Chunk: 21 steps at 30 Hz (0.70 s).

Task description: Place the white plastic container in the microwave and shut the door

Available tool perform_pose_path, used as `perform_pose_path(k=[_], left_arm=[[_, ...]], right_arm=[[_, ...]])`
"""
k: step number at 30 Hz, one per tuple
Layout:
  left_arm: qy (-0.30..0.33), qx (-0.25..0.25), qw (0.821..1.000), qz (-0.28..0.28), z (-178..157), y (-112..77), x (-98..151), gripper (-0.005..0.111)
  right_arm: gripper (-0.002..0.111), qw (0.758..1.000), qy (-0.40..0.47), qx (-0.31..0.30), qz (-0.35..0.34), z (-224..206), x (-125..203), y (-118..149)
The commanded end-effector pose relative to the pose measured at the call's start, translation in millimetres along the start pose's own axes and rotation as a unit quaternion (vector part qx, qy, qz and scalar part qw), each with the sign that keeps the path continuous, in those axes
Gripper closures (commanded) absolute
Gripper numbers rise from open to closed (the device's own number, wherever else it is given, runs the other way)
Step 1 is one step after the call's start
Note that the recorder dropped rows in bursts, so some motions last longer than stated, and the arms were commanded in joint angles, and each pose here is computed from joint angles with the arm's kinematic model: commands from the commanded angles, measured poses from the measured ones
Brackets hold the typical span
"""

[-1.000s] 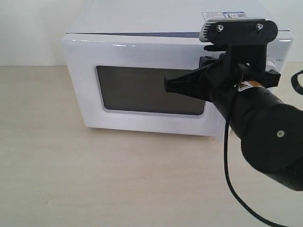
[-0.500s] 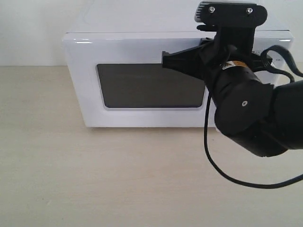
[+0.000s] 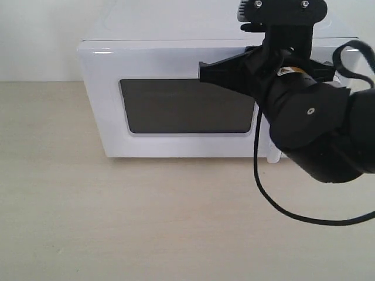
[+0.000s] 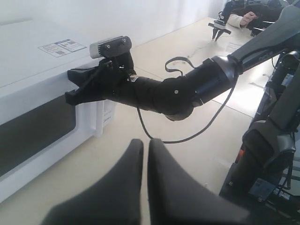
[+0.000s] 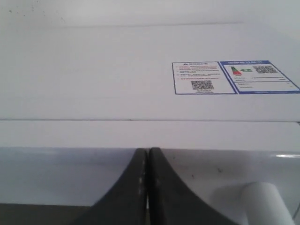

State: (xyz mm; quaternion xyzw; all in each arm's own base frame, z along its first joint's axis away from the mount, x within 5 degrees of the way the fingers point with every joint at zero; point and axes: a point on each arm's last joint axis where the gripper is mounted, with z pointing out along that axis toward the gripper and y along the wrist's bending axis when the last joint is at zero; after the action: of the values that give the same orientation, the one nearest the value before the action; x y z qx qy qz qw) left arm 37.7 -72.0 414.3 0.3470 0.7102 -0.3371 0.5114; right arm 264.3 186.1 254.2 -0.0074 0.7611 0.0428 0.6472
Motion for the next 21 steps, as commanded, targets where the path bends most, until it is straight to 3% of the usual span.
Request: perform_pose_path(k=[1, 6, 13, 17, 21], left_arm=[[-0.007, 0.001, 1.000, 0.000, -1, -0.7, 0, 0.102], [-0.021, 0.025, 0.999, -0.023, -1, -4.9, -3, 0.102], [-0.037, 0.085, 0.995, -0.033, -2, -15.6, -6, 0.102], [-0.064, 0.094, 0.993, -0.032, -9, -20.6, -8, 0.102], [-0.086, 0.092, 0.991, -0.034, -14, -22.6, -11, 0.102]], right_arm=[[0.108, 1.000, 0.000, 0.006, -0.031, -22, -19, -6], [0.108, 0.999, 0.004, 0.029, -0.043, -69, -28, -20], [0.108, 0.992, -0.016, -0.055, -0.113, -133, -28, -38], [0.108, 0.992, -0.027, -0.074, -0.095, -156, -30, -59], [0.108, 0.997, -0.025, -0.044, -0.054, -165, -33, -83]])
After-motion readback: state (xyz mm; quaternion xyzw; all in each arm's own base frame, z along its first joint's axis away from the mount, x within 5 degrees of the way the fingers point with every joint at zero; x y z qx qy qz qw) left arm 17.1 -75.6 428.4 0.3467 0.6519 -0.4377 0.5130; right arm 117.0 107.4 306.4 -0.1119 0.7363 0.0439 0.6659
